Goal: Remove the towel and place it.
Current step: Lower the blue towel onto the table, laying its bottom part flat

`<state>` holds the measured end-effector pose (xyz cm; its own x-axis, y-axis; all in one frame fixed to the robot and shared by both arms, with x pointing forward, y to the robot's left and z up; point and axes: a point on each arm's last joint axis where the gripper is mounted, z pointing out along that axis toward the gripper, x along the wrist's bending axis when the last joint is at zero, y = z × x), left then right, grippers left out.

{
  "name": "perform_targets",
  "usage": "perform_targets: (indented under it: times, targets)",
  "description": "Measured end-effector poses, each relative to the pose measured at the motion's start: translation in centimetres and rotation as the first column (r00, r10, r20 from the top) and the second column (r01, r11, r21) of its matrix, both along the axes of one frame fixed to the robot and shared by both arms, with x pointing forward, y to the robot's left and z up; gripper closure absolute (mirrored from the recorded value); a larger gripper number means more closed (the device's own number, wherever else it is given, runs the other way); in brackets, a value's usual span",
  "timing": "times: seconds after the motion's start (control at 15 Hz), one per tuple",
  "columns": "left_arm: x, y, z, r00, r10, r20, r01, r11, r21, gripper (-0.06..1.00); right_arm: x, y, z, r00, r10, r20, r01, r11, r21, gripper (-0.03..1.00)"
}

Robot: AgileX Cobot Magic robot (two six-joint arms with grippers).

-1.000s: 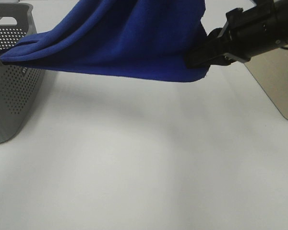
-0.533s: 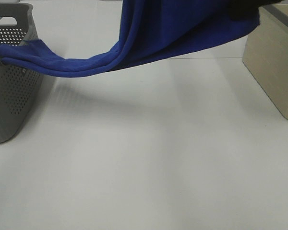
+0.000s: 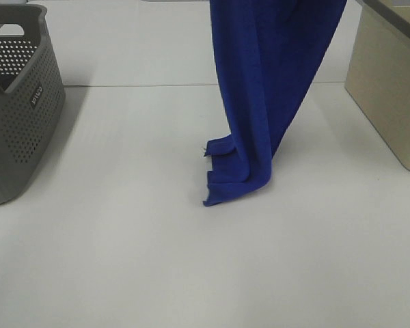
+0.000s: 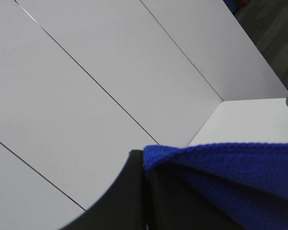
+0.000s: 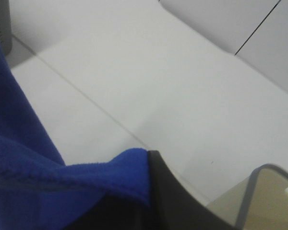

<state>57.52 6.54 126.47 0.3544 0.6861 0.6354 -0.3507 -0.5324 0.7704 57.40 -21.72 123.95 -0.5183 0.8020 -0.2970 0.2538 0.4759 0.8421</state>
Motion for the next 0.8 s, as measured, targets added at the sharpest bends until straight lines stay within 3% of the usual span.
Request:
perform_targets:
  times: [0.2,0.4,0.47,0.6,0.8]
  targets:
    - [1.9,0.6,-0.2,0.995,-0.014,0.097,0.017,0.999,-0.036,0.94,0.3,-0.2,1.8,0.987,-0.008,0.162,0.011,1.0,-0.018,0.95]
    - [2.9,1.3,0.3,0.97,-0.046,0.24,0.063,0.996,-0.063,0.94,0.8,-0.4,3.6,0.942,-0.047,0.332,0.044,0.999,0.016,0.95]
    - [3.3,2.1,0.8,0.942,-0.06,0.331,0.093,0.992,-0.086,0.94,1.3,-0.5,4.5,0.9,-0.093,0.425,0.059,0.994,0.093,0.95]
    - [4.1,3.3,1.1,0.92,-0.048,0.39,0.096,0.99,-0.103,0.94,2.0,-0.5,5.1,0.86,-0.158,0.484,0.064,0.977,0.205,0.95]
    - [5.7,4.8,1.2,0.907,-0.013,0.422,0.072,0.99,-0.123,0.94,3.5,-0.6,4.7,0.834,-0.23,0.502,0.075,0.948,0.31,0.95]
